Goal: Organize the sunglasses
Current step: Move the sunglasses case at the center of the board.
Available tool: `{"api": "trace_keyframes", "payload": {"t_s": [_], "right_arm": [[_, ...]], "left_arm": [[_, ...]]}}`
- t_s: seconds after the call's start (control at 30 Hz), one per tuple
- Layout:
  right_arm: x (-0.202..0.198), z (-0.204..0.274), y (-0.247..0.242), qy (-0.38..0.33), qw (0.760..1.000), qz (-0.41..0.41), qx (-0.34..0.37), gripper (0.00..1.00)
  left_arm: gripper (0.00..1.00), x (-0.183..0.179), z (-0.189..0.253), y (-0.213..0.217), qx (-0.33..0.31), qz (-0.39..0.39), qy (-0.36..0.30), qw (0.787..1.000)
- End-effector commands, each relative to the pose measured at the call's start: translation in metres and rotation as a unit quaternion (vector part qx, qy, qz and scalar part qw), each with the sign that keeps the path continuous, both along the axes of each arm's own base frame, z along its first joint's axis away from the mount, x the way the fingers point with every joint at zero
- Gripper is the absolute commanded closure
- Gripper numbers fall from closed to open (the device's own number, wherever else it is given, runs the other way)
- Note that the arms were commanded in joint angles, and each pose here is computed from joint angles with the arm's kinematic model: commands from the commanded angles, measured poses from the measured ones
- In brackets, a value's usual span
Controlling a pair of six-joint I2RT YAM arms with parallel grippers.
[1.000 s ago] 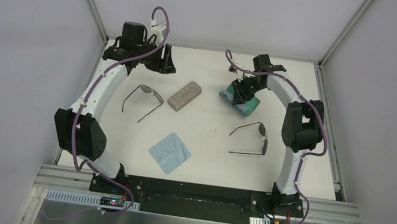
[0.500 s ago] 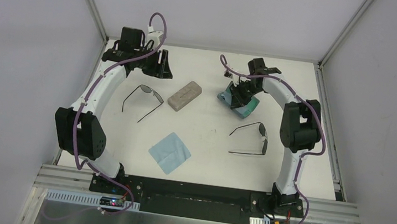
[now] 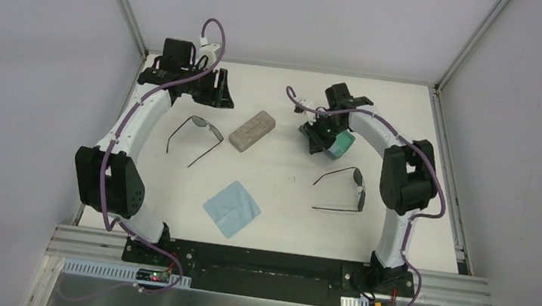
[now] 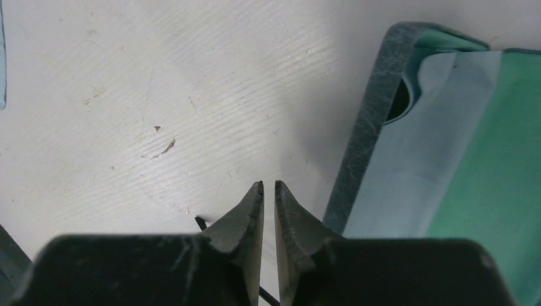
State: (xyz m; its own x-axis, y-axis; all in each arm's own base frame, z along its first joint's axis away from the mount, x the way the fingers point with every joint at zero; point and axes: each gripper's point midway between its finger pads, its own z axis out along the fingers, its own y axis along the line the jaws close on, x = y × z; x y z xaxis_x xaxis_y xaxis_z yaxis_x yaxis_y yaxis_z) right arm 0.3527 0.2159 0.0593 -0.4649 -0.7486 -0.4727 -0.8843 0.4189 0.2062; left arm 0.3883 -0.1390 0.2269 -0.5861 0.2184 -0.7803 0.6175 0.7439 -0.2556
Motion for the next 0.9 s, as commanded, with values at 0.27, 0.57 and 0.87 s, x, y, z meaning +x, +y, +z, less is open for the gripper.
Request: {"api": "trace_keyframes", "payload": {"t_s": [0.27,0.57,0.87], "right_arm": [[0.057,0.061,-0.009,-0.107,0.992,-0.068,0.024,0.67],[0.053,0.041,-0.011,-0.064,0.995,-0.073,0.036,0.66],[0.036,0.025,-0.011,-0.027,0.997,-0.065,0.036,0.68]], "left_arm": [[0.42,-0.001,0.02,0.001,-0.02,-0.001,-0.027,0.999],[0.41,-0.006,0.018,0.0,-0.022,-0.003,-0.023,0.999],[0.4,-0.009,0.015,0.002,-0.023,-0.002,-0.018,1.0]]}}
